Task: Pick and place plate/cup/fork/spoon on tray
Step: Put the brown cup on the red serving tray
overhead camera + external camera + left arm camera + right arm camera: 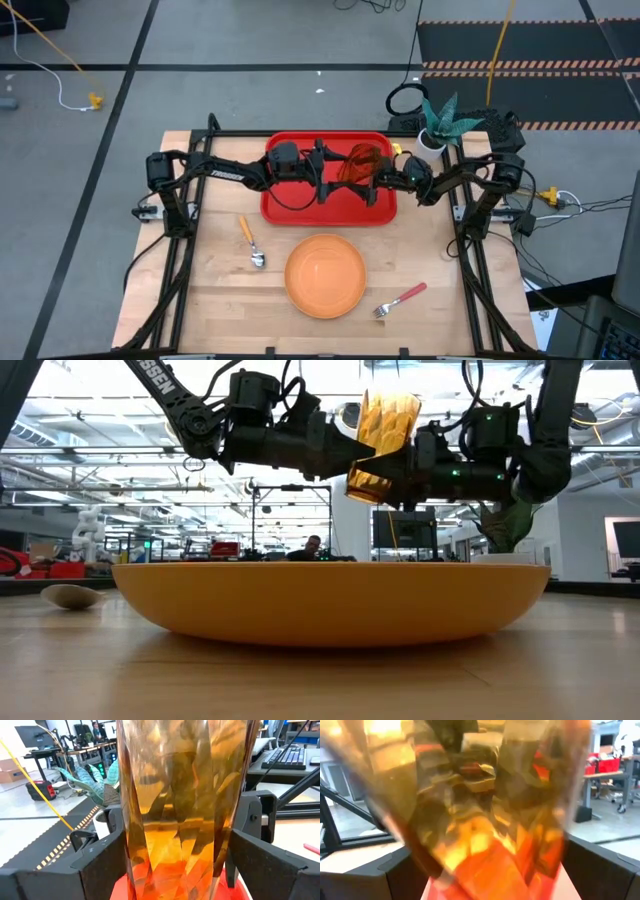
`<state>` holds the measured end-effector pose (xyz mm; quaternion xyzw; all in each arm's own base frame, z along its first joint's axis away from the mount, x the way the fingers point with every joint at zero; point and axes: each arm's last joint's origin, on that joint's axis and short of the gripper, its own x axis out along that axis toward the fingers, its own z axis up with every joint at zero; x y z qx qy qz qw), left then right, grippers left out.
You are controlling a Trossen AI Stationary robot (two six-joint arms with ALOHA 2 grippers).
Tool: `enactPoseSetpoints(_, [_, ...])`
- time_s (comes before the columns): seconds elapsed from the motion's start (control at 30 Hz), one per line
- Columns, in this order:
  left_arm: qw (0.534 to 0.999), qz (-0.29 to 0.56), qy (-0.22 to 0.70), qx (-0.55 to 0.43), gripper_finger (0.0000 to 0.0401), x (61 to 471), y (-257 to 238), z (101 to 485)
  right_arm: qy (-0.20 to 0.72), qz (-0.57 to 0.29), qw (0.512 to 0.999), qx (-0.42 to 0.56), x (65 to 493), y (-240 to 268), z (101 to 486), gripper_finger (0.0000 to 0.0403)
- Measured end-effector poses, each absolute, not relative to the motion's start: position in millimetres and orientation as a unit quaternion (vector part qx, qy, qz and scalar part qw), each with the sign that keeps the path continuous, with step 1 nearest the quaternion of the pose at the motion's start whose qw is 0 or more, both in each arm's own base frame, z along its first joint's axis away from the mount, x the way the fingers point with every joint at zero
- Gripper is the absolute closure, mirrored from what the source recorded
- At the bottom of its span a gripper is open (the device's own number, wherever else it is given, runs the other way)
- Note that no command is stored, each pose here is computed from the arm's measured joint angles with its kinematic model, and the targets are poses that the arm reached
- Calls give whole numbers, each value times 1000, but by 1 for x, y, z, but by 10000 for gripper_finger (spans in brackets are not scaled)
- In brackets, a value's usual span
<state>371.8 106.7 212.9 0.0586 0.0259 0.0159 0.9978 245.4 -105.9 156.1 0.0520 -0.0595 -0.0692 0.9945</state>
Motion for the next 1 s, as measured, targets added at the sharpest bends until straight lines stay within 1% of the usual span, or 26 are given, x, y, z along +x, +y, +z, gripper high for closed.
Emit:
enactPoseSetpoints(0.17, [998, 18, 22, 58, 53, 372, 107, 214, -34, -74, 995, 53, 238, -105, 164, 3])
enactPoseSetpoints(0.37, [998, 15, 11, 55, 53, 372, 107, 216, 35, -82, 995, 45, 230, -102, 167, 3])
enactPoseSetpoints(0.47, [998, 15, 11, 56, 53, 372, 107, 216, 55, -89, 994, 38, 225, -102, 171, 3])
enactPoseSetpoints(0.53, [998, 18, 11, 56, 53, 371, 108, 216, 76, -107, 991, 32, 220, -102, 174, 3])
enactPoseSetpoints(0.7, [998, 19, 11, 50, 53, 371, 110, 216, 175, -169, 970, -14, 198, -99, 178, 3])
enactPoseSetpoints(0.83, [998, 21, 11, 50, 53, 371, 111, 216, 199, -200, 959, -33, 180, -92, 193, 7])
enactPoseSetpoints(1.0, [998, 24, 11, 50, 53, 370, 112, 216, 209, -221, 953, -14, 165, -80, 231, 11])
